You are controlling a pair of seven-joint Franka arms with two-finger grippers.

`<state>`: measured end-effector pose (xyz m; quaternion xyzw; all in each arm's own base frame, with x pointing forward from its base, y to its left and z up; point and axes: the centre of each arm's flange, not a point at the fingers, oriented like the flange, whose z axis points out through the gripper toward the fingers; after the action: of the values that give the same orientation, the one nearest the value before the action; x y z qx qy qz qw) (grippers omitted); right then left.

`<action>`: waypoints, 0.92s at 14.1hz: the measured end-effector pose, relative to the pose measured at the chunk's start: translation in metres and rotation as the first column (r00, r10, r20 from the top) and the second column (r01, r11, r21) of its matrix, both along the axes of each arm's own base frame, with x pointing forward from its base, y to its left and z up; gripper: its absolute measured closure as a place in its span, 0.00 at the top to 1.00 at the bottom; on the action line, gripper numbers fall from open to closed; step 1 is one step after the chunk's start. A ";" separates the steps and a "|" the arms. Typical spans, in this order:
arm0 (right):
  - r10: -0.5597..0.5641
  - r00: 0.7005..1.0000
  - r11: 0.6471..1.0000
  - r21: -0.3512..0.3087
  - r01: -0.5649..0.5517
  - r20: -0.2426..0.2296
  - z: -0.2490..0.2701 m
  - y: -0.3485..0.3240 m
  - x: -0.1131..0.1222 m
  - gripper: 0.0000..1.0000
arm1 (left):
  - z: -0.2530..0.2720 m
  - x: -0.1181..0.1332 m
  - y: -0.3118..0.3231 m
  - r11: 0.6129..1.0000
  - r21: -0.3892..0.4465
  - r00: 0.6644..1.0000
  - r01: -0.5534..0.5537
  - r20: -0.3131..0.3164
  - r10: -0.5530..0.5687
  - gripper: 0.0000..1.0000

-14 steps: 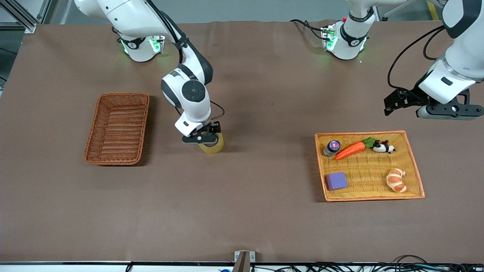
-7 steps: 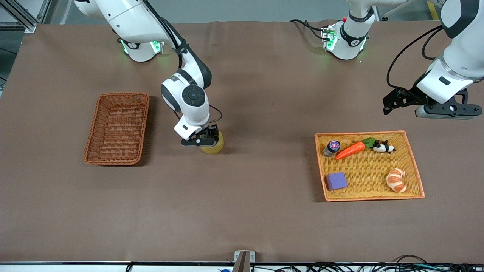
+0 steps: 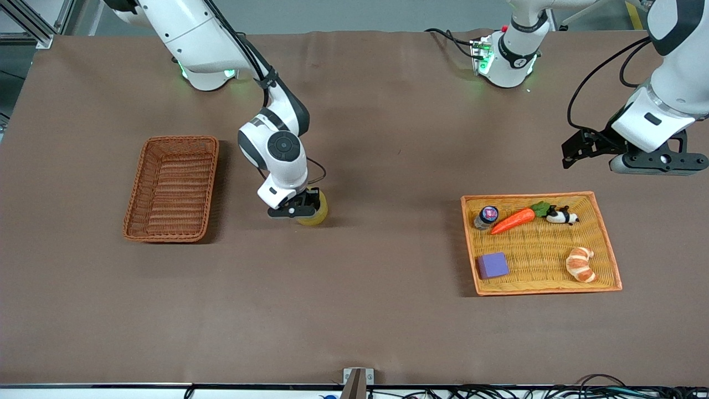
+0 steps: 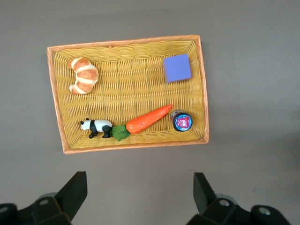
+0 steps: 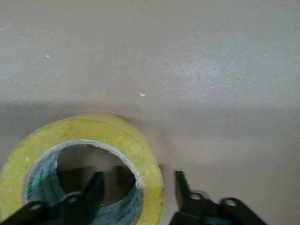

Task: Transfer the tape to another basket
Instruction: 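Lower the right gripper onto the tape roll and grasp it, then carry the tape roll with the right gripper into the wicker basket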

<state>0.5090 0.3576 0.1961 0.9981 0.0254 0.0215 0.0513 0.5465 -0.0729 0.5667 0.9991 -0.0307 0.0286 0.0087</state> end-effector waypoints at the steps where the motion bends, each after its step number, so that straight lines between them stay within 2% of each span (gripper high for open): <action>1: -0.003 1.000 1.000 0.000 0.003 0.001 0.000 -0.001 0.001 0.65 | -0.001 0.001 0.000 1.000 0.000 1.000 0.000 -0.003 0.000 1.00; 2: -0.006 1.000 1.000 0.001 0.006 0.002 0.000 -0.002 0.002 0.59 | -0.002 0.002 0.000 1.000 0.000 1.000 0.001 -0.005 -0.001 1.00; 5: -0.025 1.000 1.000 0.003 0.025 0.005 0.000 -0.003 0.003 0.24 | 0.007 0.005 0.001 1.000 -0.002 1.000 -0.002 0.013 0.002 1.00; 7: -0.040 0.999 0.999 0.004 0.040 0.006 0.001 -0.003 0.003 0.22 | 0.025 0.007 0.003 1.000 -0.006 0.999 -0.006 0.040 0.006 1.00; 10: -0.067 0.998 0.998 0.006 0.067 0.015 0.009 -0.010 0.010 0.22 | 0.041 0.005 0.005 1.000 -0.006 0.999 -0.009 0.039 0.009 1.00; 13: -0.076 0.997 0.997 -0.021 0.076 0.026 0.068 -0.041 0.033 0.22 | 0.052 0.005 0.009 1.000 -0.006 0.999 -0.017 0.039 0.017 1.00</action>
<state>0.5418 0.3164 0.2639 0.9974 -0.0130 0.0320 0.0632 0.5513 -0.0637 0.6192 0.9985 -0.0222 0.0482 0.0107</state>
